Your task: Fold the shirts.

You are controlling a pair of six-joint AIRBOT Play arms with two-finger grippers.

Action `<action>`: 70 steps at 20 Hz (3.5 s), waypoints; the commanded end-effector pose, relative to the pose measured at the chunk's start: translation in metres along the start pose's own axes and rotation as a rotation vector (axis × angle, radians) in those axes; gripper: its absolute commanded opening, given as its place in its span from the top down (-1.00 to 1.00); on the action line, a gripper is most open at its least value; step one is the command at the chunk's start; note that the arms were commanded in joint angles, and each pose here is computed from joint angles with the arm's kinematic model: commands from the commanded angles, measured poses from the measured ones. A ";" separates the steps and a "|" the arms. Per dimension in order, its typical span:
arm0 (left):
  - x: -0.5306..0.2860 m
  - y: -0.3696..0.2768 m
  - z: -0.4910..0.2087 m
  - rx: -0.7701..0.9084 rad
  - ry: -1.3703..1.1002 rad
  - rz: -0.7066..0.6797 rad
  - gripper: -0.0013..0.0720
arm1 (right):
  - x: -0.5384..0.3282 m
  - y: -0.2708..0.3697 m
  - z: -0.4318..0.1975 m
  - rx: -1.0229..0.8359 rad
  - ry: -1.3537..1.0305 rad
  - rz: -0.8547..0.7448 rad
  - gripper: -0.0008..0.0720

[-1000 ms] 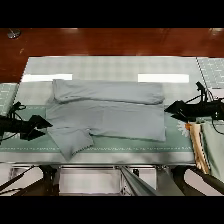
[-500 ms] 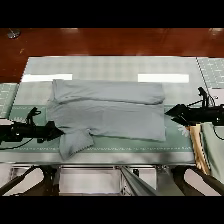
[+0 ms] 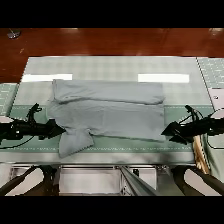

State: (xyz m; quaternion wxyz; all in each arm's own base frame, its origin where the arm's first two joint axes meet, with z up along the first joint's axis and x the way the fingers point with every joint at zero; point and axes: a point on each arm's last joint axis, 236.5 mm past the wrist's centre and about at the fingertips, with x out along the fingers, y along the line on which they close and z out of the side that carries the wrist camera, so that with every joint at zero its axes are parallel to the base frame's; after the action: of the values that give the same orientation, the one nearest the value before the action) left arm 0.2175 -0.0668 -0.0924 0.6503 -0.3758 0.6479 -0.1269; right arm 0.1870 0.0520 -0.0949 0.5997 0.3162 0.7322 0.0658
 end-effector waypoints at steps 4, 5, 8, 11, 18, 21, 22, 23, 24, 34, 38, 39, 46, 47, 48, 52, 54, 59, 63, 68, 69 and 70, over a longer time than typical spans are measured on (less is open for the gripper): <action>0.000 -0.001 0.002 0.002 -0.009 -0.003 0.92 | 0.020 0.030 0.024 0.082 -0.053 0.139 -0.71; -0.001 -0.002 0.002 0.003 -0.007 -0.004 0.92 | 0.020 0.037 0.028 0.072 -0.064 0.174 -0.67; -0.008 -0.006 0.012 0.024 -0.026 0.000 0.92 | 0.011 0.054 0.032 -0.021 -0.078 0.231 0.91; -0.030 -0.024 0.040 0.081 -0.084 -0.004 0.92 | -0.015 0.064 0.049 -0.113 -0.111 0.206 0.91; -0.079 -0.079 0.137 0.146 -0.317 -0.042 0.92 | -0.097 0.107 0.128 -0.219 -0.352 0.187 0.91; -0.066 -0.094 0.177 0.139 -0.328 -0.036 0.92 | -0.093 0.123 0.155 -0.249 -0.348 0.185 0.91; -0.060 -0.099 0.190 0.152 -0.322 -0.036 0.92 | -0.091 0.128 0.167 -0.251 -0.358 0.181 0.91; -0.055 -0.105 0.200 0.149 -0.312 -0.040 0.92 | -0.089 0.132 0.179 -0.241 -0.371 0.180 0.91; -0.050 -0.109 0.211 0.138 -0.305 -0.045 0.92 | -0.088 0.135 0.192 -0.226 -0.381 0.180 0.91; -0.038 -0.094 0.246 0.195 -0.214 0.043 -0.95 | -0.078 0.126 0.246 -0.160 -0.330 0.214 -0.73; -0.125 -0.012 0.234 -0.011 -0.199 0.301 -0.94 | -0.104 0.054 0.229 -0.090 -0.264 0.082 -0.73; -0.136 -0.010 0.233 -0.004 -0.238 0.302 -0.94 | -0.099 0.040 0.223 -0.061 -0.236 0.050 -0.73; -0.096 -0.100 0.192 0.262 -0.472 0.223 -0.94 | -0.030 0.064 0.215 -0.067 -0.132 0.079 -0.73; -0.082 -0.114 0.180 0.307 -0.460 0.215 -0.94 | -0.022 0.074 0.217 -0.072 -0.131 0.098 -0.73; -0.065 -0.128 0.166 0.356 -0.433 0.207 -0.94 | -0.013 0.085 0.218 -0.074 -0.130 0.120 -0.73; -0.007 -0.176 0.132 0.518 -0.346 0.176 -0.94 | 0.001 0.121 0.223 -0.117 -0.127 0.168 0.02; 0.013 -0.192 0.121 0.545 -0.320 0.146 0.12 | -0.018 0.139 0.218 -0.215 -0.126 0.175 0.91; 0.049 -0.239 0.097 0.569 -0.269 0.035 0.92 | -0.092 0.138 0.177 -0.369 -0.210 0.007 0.91; 0.095 -0.296 0.068 0.707 -0.247 -0.019 0.92 | -0.137 0.144 0.113 -0.443 -0.357 -0.036 0.91; 0.189 -0.326 0.022 0.743 -0.071 -0.024 0.92 | -0.164 0.150 0.046 -0.478 -0.479 -0.018 0.91; 0.210 -0.327 0.008 0.739 -0.020 -0.018 0.92 | -0.168 0.152 0.037 -0.486 -0.487 -0.017 0.91; 0.228 -0.329 -0.010 0.744 0.033 -0.018 0.92 | -0.173 0.154 0.031 -0.494 -0.500 -0.014 0.91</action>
State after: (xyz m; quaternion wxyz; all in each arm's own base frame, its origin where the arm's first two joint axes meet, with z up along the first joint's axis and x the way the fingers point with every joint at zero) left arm 0.3728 -0.3931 -0.0190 0.7685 -0.1260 0.5253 -0.3429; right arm 0.3134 0.0683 0.0964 0.8050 0.1672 0.5465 0.1593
